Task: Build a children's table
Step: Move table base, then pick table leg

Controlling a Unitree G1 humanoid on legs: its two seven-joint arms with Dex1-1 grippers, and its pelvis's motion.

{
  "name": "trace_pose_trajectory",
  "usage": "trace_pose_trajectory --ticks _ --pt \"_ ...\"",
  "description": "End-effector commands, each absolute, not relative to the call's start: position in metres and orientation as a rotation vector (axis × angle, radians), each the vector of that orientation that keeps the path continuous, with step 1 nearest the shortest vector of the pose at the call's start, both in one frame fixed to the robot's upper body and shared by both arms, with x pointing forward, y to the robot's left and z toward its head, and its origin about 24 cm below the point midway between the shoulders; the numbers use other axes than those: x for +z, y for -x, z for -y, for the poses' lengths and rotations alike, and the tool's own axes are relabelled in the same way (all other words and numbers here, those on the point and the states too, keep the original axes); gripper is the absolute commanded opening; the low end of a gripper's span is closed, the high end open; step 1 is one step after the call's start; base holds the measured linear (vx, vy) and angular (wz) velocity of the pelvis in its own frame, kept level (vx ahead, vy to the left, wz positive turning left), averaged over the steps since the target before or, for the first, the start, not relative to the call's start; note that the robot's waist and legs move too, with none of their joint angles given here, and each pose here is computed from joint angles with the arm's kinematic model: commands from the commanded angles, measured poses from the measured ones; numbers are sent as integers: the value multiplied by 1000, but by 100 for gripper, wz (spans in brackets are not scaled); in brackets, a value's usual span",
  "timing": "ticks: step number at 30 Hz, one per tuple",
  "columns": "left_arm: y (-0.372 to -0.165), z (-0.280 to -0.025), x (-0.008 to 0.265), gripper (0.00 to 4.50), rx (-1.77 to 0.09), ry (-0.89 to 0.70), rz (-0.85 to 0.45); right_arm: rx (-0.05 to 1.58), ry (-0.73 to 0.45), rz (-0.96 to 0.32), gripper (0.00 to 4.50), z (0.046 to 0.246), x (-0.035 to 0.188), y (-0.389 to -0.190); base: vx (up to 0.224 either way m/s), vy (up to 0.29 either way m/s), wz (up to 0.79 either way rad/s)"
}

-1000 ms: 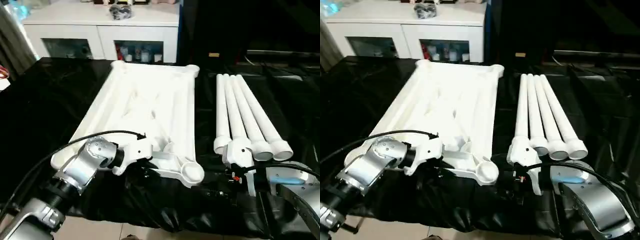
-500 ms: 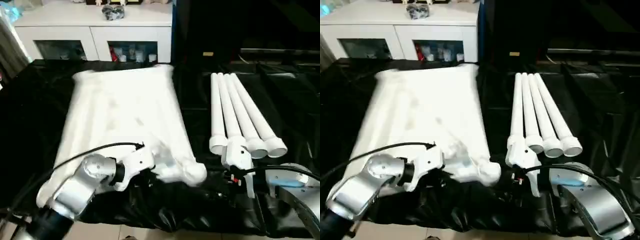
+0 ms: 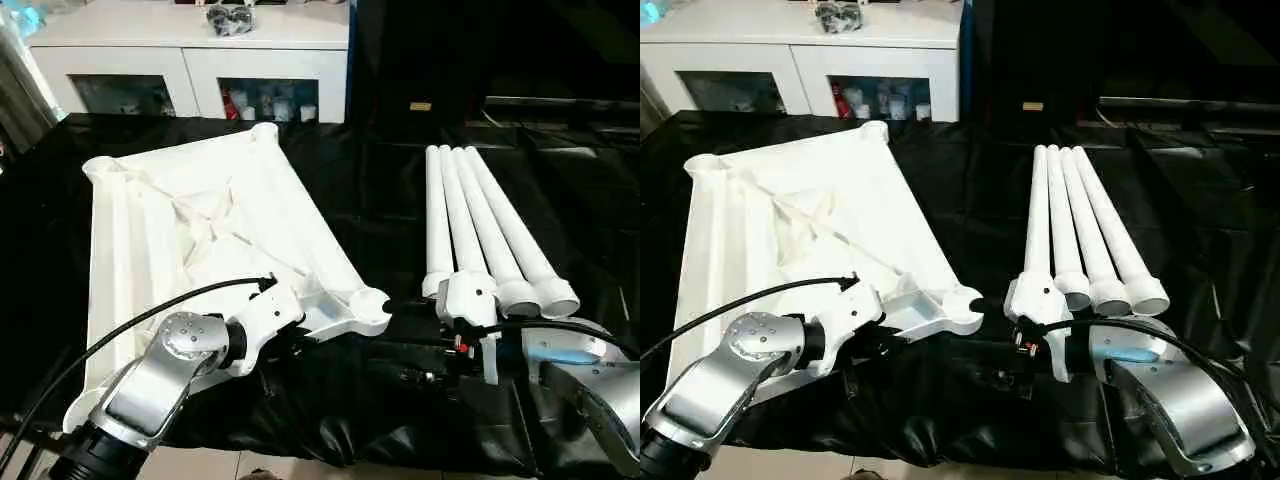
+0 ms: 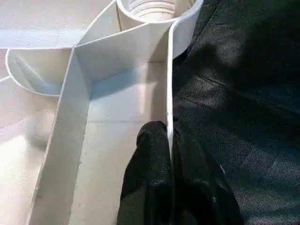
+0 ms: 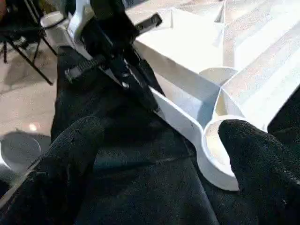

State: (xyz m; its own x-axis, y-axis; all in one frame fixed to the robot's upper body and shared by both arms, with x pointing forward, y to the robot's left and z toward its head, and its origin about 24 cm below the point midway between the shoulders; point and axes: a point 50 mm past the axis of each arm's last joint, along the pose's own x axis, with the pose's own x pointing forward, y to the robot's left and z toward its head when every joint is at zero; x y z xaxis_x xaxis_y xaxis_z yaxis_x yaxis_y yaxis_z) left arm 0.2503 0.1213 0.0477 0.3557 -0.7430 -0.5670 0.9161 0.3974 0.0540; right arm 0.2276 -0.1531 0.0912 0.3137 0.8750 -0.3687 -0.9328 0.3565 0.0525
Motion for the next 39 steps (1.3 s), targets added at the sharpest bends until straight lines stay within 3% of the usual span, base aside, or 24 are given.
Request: trace_pose_trajectory --ticks 1,4,5,6,9,11,14,16,20,30,34,39 --pt "-249 -112 57 45 -1149 -364 -433 1178 181 -329 448 156 101 -232 0 0 0" --pt "-249 -112 66 45 -1160 -344 -393 1145 151 -291 448 160 111 -238 0 0 0" --pt "-249 -112 68 74 -1151 -359 -377 1134 144 -279 450 160 113 -240 0 0 0" --pt "-250 -112 69 74 -1144 -371 -365 1125 139 -270 450 161 114 -242 0 0 0" --pt "-251 -113 78 93 -1143 -371 -330 1036 107 -219 450 160 121 -255 0 0 0" --pt "-252 -114 85 128 -1142 -380 -305 909 88 -219 450 158 123 -270 0 0 0" --pt "-252 -115 89 128 -1143 -381 -291 831 76 -228 450 157 123 -280 0 0 0" --pt "-257 -123 97 128 -1122 -383 -266 524 -51 -316 450 150 115 -318 0 0 0" --pt "-258 -127 97 128 -1118 -385 -278 347 -48 -364 450 152 109 -338 0 0 0" --pt "-256 -123 107 128 -1150 -356 -225 129 -65 -407 450 162 111 -361 0 0 0" --pt "-258 -121 114 156 -1161 -286 -201 100 -60 -434 450 167 109 -362 0 0 0" --pt "-258 -121 115 201 -1161 -325 -190 74 -63 -508 450 171 103 -363 0 0 0"
